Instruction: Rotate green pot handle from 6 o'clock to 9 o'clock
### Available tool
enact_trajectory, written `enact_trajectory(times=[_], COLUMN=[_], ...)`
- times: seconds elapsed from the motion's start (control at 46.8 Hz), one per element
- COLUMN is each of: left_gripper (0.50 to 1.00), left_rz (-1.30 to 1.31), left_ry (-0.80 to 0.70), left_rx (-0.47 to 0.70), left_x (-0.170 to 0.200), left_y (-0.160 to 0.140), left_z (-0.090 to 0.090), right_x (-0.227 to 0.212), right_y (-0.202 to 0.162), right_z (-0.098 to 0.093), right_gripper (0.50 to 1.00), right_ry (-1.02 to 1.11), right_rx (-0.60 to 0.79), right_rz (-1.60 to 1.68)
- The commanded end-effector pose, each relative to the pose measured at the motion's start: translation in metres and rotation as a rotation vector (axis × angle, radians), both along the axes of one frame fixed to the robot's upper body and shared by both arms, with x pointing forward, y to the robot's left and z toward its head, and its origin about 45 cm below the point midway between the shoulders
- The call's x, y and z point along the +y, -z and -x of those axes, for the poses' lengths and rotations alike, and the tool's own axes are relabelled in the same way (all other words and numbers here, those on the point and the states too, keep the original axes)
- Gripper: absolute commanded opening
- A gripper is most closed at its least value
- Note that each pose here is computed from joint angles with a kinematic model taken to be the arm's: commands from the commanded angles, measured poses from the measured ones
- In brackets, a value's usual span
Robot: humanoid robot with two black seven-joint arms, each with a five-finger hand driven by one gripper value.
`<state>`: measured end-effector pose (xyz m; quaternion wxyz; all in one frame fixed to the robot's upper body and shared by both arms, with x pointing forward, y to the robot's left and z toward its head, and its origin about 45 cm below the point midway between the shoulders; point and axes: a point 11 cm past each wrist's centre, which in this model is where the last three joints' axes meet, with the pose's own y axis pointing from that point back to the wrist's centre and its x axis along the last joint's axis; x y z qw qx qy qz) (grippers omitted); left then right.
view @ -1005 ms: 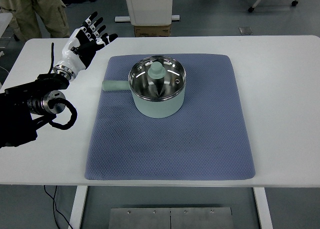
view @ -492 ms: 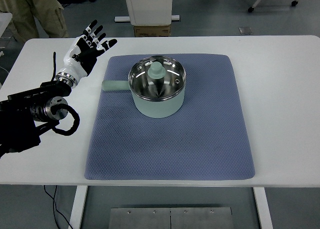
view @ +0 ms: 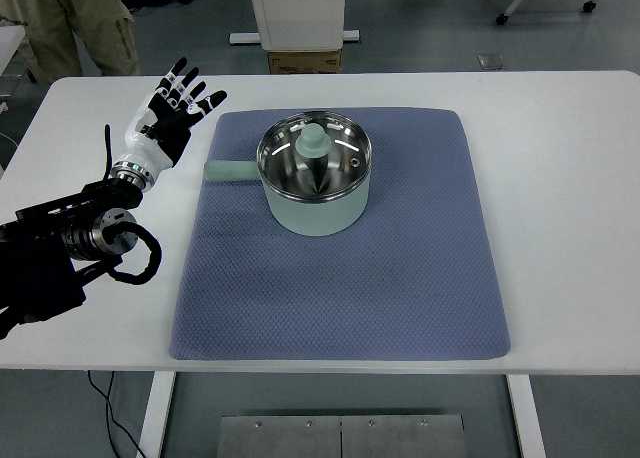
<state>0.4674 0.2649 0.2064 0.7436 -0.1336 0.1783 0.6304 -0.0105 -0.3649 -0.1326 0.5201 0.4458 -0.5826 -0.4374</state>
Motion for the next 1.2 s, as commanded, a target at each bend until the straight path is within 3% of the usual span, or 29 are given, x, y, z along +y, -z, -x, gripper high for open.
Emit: enact_trajectory(times=[0.0,0.428,1.176], left_gripper=[1.000,1.000,1.000], left_rz=[-0.003,-0.005,-0.005], left_ry=[0.003,0.004,-0.001], left_rx=[-0.001,0.025,-0.005], left_x=[-0.001,0.001,0.006], left_y=[0.000,0.014,0.012], left_z=[0.000,0.008,0.008], right_x=[0.000,0.000,0.000], right_y=[0.000,0.000,0.000], right_z=[0.000,0.000,0.000], right_gripper=[1.000,1.000,1.000], right_ry=[0.000,0.000,0.000], right_rx=[0.000,0.000,0.001], right_rz=[0.000,0.000,0.000])
